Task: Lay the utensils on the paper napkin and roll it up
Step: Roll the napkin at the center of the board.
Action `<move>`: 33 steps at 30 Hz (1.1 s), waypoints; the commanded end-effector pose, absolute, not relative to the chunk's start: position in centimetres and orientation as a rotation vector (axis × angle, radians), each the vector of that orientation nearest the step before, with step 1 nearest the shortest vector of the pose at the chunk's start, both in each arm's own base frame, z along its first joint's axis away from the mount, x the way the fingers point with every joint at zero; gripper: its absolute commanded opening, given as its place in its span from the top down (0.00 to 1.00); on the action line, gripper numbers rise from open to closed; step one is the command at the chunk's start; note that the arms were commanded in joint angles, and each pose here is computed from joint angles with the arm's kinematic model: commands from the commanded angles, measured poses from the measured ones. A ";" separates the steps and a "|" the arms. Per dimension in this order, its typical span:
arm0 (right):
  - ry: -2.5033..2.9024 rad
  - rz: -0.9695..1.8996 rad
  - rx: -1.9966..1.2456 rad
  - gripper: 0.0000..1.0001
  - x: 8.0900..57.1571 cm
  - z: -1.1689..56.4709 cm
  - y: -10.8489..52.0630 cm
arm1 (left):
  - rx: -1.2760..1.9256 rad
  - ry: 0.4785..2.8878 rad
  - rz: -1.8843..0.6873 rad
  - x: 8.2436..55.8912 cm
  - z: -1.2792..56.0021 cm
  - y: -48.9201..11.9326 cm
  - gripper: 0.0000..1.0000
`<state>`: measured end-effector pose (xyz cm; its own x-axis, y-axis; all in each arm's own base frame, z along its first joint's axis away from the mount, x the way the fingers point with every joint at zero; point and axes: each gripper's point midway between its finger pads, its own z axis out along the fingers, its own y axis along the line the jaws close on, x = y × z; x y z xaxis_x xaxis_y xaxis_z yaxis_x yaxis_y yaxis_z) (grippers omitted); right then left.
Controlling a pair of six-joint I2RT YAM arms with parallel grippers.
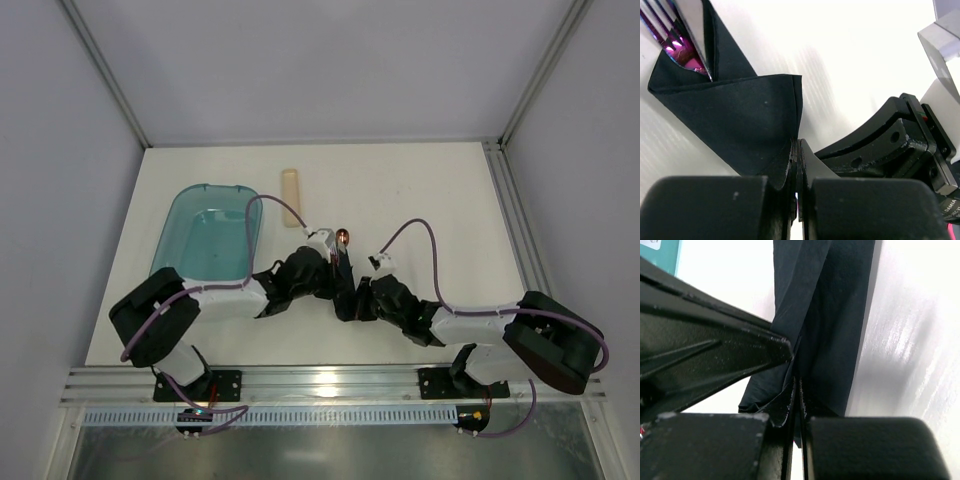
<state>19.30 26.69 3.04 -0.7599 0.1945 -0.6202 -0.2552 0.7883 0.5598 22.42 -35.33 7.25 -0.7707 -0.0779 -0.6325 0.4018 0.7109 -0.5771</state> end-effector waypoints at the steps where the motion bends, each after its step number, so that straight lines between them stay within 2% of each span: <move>1: 2.248 0.843 -0.028 0.95 19.4 3.9 26.4 | 0.277 2.181 -1.021 23.4 9.5 -37.1 1.00; 23: 2.278 0.821 -0.038 0.95 18.6 2.2 25.7 | 0.352 2.211 -1.020 23.5 8.3 -38.5 0.99; 33: 2.189 0.871 -0.022 0.69 18.3 4.5 24.7 | 0.350 2.227 -0.970 24.1 7.8 -38.3 0.98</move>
